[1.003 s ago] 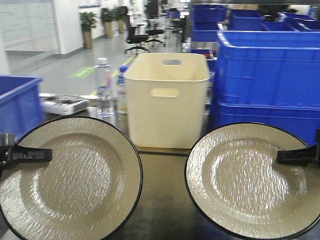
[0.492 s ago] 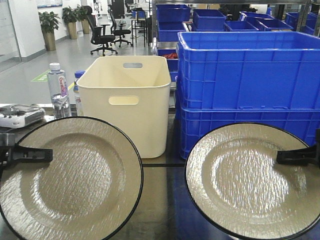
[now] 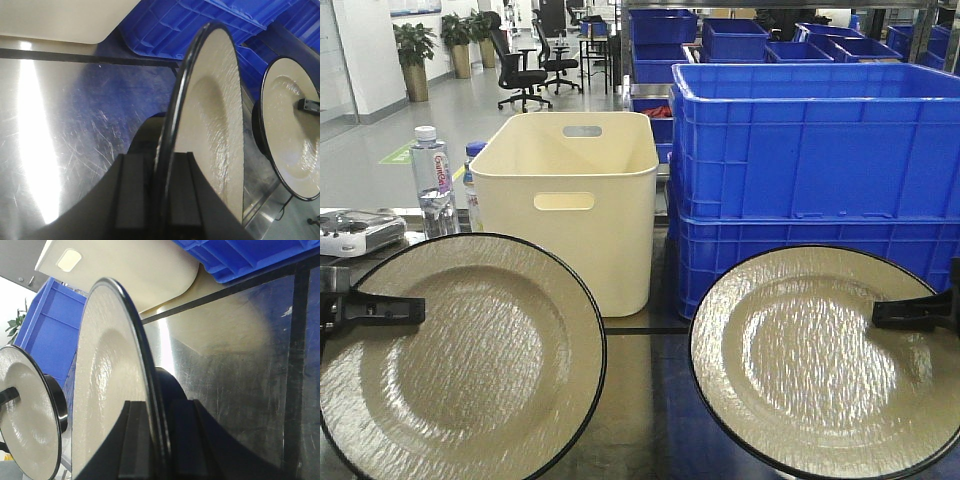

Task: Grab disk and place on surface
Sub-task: 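Hold both plates while the base drives to the steel table, then lower the left gripper's plate flat onto the table and release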

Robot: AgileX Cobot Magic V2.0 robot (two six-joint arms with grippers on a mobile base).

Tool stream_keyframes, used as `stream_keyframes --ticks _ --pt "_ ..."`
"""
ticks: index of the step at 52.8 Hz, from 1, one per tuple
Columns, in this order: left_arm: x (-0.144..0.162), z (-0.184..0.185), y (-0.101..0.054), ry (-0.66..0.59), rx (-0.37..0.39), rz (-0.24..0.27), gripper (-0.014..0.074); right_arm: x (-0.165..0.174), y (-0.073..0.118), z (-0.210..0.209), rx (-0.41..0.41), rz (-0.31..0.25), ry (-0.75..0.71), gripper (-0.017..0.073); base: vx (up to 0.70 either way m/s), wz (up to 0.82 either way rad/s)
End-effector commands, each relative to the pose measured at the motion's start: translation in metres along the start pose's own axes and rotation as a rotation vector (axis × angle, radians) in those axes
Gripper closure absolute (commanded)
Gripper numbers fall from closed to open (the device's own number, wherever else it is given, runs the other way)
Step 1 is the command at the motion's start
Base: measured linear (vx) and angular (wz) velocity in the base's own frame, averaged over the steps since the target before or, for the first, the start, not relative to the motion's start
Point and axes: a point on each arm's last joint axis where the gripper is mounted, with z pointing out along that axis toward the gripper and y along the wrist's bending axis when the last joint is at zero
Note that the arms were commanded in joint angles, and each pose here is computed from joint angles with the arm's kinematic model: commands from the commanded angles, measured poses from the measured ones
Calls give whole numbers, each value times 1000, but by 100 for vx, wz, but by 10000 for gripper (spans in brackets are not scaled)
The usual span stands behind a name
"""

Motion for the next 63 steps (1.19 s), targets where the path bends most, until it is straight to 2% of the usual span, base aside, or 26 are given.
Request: stream_keyframes --ticks 1,28,31,35,40,46,53,63 --pt "-13 -12 -29 -104 116 -5 601 -8 31 -12 -127 -21 -77 568 0 0" --pt "-12 -12 -30 -100 119 0 601 -11 29 -12 -113 -14 -110 568 0 0" --pt "-12 -11 -29 -99 117 11 601 -12 29 -12 -106 -11 -125 568 0 0" --pt "-12 -3 -25 -82 119 1 601 -15 29 -12 -116 0 -153 568 0 0" --pt "-9 18 -17 -46 122 -27 598 -20 34 -14 -169 34 -212 568 0 0" --pt "-6 53 -7 -36 79 -68 595 -26 40 -16 -241 63 -269 568 0 0" --pt "1 96 -1 -39 100 -157 596 -30 45 -19 -314 81 -315 568 0 0" --pt "20 144 4 -4 131 -264 591 -30 47 -20 -329 83 -321 568 0 0"
